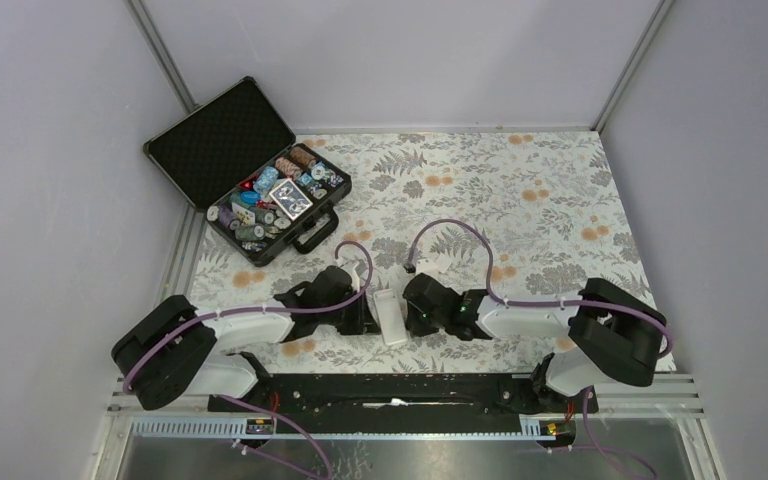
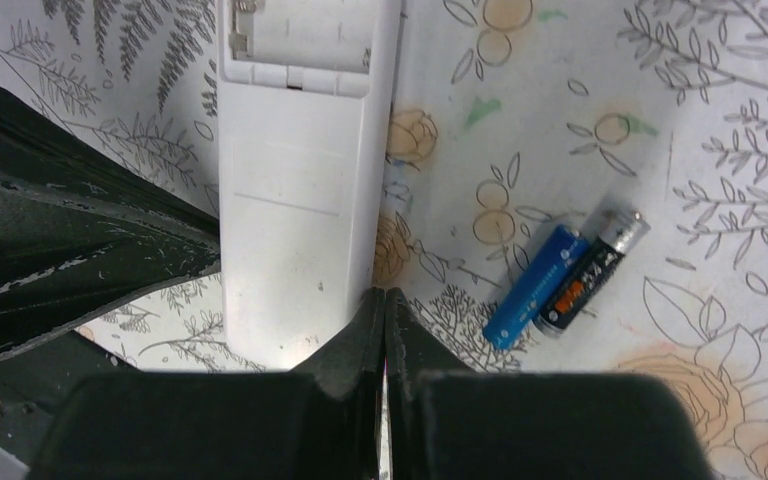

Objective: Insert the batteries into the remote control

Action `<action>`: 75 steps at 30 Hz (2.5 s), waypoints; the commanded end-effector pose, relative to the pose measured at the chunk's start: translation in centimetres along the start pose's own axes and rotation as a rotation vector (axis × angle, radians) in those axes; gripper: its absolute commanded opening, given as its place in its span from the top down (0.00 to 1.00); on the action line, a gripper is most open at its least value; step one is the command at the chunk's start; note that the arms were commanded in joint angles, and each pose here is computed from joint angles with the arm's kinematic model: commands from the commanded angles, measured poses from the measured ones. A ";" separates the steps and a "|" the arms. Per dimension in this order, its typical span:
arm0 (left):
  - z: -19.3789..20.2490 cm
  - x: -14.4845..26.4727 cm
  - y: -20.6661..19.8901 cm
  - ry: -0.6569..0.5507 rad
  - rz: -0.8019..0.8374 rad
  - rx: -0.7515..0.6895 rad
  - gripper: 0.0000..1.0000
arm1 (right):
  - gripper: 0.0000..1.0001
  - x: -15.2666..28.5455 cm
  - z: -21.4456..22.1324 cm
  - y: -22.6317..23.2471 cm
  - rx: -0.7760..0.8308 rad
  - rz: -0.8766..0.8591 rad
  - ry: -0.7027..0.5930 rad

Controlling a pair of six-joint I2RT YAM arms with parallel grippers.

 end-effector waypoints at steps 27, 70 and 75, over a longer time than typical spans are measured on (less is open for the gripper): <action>-2.9 2.1 -0.3 -0.137 -0.122 -0.054 0.99 | 1.00 1.6 2.2 1.2 0.036 -0.069 0.064; -5.2 4.7 -0.6 -0.222 -0.103 -0.119 0.42 | 0.74 3.4 -6.2 -3.1 0.161 0.201 -0.048; -5.0 4.6 -0.6 -0.221 -0.098 -0.119 0.40 | 0.71 2.5 -6.4 -3.2 0.134 0.200 -0.043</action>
Point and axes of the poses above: each gripper's point midway between its finger pads, its own x axis back along the fingers, its own y axis along the line the jaws close on, z = x × y, the point moved 1 cm from there along x, back along the fingers, and after that the axes turned 13 degrees about -x, right-handed, at the moved point
